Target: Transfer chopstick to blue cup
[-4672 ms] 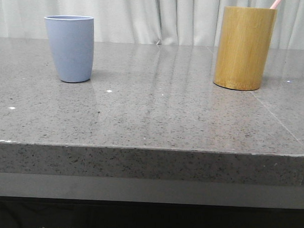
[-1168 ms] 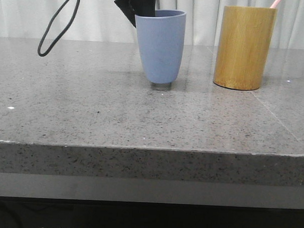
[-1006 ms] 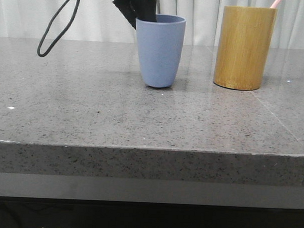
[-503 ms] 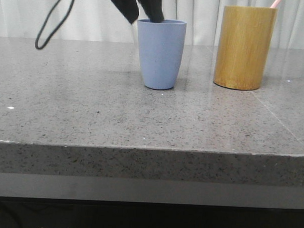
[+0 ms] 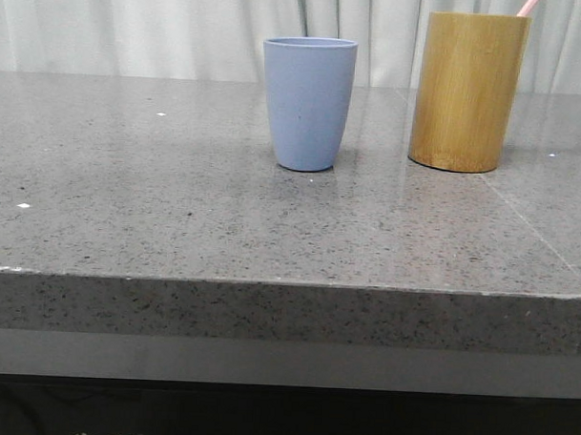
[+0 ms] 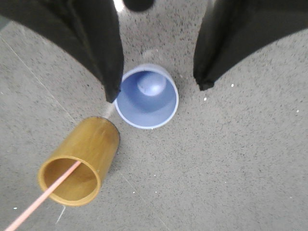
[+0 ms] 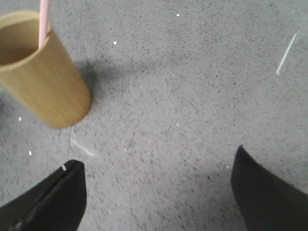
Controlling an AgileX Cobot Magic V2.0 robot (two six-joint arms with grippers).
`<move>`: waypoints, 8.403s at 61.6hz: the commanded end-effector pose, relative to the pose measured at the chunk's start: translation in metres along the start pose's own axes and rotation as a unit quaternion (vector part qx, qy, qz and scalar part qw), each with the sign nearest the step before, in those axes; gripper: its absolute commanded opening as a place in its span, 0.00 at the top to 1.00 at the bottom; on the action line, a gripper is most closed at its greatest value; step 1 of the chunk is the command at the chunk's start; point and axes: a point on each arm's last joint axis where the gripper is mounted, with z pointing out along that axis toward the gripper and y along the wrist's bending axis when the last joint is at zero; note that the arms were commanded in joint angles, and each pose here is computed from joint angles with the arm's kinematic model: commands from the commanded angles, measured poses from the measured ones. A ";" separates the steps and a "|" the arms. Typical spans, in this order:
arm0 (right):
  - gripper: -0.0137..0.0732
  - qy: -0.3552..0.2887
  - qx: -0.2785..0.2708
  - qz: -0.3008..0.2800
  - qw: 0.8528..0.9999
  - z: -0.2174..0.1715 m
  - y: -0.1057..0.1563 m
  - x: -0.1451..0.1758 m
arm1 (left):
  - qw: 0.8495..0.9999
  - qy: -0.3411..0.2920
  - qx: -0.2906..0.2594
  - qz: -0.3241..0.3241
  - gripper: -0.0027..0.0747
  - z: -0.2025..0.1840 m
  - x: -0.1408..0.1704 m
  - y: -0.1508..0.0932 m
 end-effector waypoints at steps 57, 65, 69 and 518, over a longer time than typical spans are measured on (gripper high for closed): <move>0.34 0.043 -0.238 0.010 0.970 0.129 0.041 -0.127 | 0.999 -0.046 0.003 -0.006 0.52 -0.104 0.155 -0.015; 0.50 0.040 -0.241 0.013 0.970 0.130 0.041 -0.129 | 0.999 -0.044 0.003 -0.007 0.52 -0.102 0.155 -0.015; 0.58 0.037 -0.240 0.012 0.970 0.131 0.041 -0.129 | 0.999 -0.045 0.003 -0.007 0.52 -0.102 0.154 -0.015; 0.92 -0.129 -0.240 -0.192 0.943 -0.098 0.040 0.055 | 0.856 -0.425 -0.271 -0.114 0.99 -0.041 0.399 0.013</move>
